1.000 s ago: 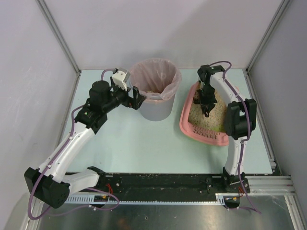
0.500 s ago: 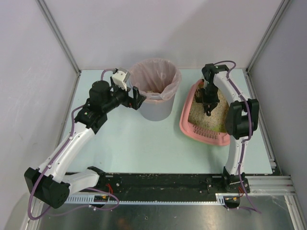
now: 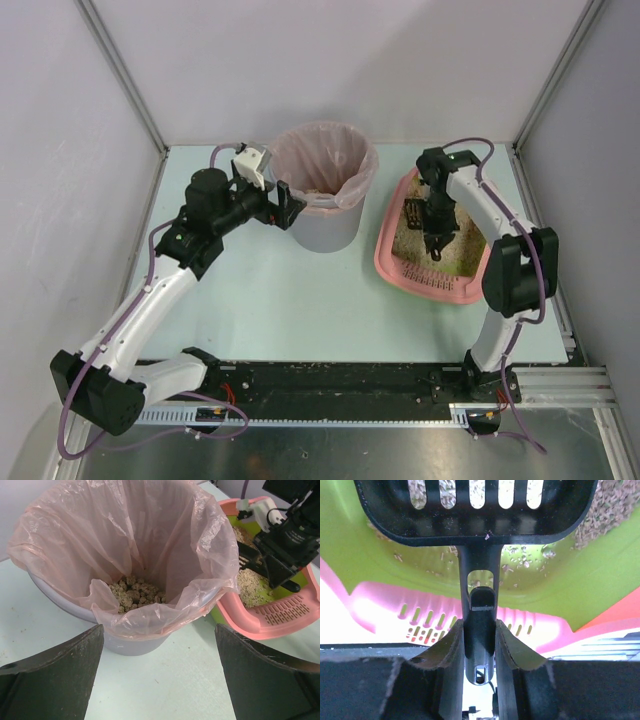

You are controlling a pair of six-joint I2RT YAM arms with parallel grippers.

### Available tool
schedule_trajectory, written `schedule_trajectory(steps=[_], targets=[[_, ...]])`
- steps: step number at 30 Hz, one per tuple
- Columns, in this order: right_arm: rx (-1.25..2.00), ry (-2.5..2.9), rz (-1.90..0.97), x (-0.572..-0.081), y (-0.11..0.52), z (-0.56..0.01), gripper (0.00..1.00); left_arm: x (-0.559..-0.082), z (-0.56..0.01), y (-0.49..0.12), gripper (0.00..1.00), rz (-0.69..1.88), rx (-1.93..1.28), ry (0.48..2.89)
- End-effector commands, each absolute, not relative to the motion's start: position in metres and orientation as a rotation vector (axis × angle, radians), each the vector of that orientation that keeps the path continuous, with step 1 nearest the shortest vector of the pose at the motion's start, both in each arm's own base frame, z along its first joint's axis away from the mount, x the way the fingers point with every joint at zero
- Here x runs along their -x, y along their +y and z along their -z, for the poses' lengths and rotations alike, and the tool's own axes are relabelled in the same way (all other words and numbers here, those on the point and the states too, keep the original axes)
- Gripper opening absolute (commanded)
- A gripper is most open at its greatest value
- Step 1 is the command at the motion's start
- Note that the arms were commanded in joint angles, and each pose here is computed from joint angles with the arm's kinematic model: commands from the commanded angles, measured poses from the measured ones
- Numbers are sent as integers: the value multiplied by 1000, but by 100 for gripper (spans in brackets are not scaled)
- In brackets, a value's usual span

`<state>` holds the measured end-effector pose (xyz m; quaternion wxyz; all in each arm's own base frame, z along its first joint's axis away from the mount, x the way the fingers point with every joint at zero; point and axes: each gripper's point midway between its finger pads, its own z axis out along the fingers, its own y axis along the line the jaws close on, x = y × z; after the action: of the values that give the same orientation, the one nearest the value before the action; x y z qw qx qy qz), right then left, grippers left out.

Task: Clean the litter box

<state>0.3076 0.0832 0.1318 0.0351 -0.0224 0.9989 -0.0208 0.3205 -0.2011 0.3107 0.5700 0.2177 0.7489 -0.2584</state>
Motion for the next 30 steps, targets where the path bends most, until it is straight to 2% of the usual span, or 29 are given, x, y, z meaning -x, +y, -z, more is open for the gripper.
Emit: schedule_trajectory(steps=[1,5,15,19,23,30], targets=[[37,3140,113,-265,77,-135,0,-314,-330,-203,96,639,-517,1687],[-15,3114,123,-253,77,-135,2,-313,-329,-205,96,656,-517,1690],[-64,3004,96,-265,86,-113,28,-311,-329,-208,96,679,-524,1686],[-117,2915,84,-270,88,-113,36,-311,-329,-208,96,678,-523,1686],[-148,2822,79,-274,85,-125,48,-312,-328,-208,96,677,-522,1688],[-207,2710,72,-272,82,-133,51,-311,-329,-208,96,680,-523,1686]])
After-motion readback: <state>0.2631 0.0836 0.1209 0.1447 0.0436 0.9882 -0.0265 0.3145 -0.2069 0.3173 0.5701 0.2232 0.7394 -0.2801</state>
